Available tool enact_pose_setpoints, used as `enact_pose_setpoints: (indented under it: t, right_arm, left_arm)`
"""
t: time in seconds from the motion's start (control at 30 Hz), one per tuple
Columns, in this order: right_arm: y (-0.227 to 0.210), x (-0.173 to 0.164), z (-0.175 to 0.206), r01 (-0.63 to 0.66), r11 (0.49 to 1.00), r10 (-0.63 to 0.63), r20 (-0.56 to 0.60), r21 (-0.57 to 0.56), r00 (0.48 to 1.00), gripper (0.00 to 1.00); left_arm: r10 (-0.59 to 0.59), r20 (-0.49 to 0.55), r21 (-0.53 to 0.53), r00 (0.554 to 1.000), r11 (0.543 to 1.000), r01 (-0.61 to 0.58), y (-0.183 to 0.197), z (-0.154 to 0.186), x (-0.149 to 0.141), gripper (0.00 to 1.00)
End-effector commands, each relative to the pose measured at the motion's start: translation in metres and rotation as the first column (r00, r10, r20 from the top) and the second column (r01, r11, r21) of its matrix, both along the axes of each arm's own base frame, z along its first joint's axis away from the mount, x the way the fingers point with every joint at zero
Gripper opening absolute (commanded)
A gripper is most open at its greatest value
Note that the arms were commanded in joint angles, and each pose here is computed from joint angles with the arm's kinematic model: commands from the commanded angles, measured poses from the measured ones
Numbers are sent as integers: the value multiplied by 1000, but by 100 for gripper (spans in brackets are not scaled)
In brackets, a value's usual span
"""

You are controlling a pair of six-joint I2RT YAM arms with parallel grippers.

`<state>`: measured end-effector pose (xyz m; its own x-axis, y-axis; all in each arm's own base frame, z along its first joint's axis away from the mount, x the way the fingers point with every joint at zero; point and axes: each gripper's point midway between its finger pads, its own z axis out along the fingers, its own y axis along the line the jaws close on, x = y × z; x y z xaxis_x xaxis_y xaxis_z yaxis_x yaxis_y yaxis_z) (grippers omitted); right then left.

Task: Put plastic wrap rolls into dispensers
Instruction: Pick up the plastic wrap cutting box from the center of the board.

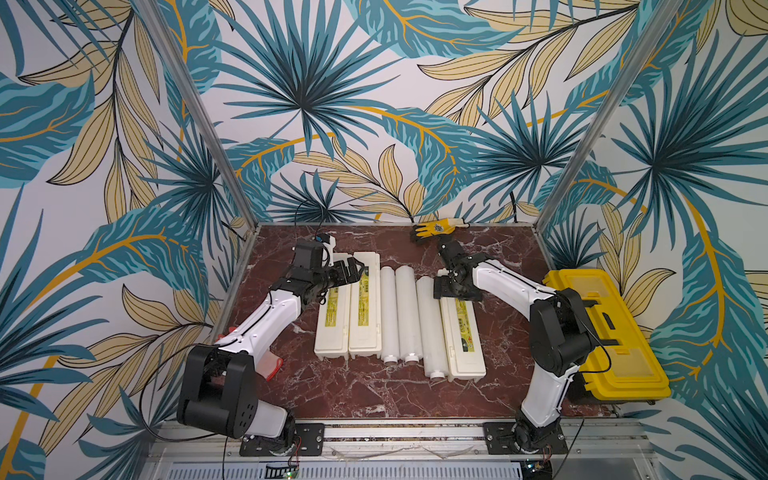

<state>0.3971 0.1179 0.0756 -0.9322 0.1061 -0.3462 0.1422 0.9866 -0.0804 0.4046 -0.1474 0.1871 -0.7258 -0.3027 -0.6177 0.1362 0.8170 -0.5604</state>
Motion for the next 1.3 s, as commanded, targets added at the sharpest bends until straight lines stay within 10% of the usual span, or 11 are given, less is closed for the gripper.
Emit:
enact_pose_setpoints:
  t: [0.0, 0.87, 1.27]
  right_arm:
    - [-7, -7, -12, 17, 999, -20, -44, -49, 999, 96]
    - [1, -14, 87, -308, 925, 271, 181, 222, 946, 72]
    - [11, -33, 158, -574, 699, 366, 477, 426, 799, 70]
  left_arm:
    - [-29, 17, -17, 999, 999, 29, -8, 12, 8, 99]
    - [-186, 79, -127, 979, 973, 195, -56, 59, 16, 100]
    - [-637, 261, -163, 726, 712, 683, -192, 110, -15, 99]
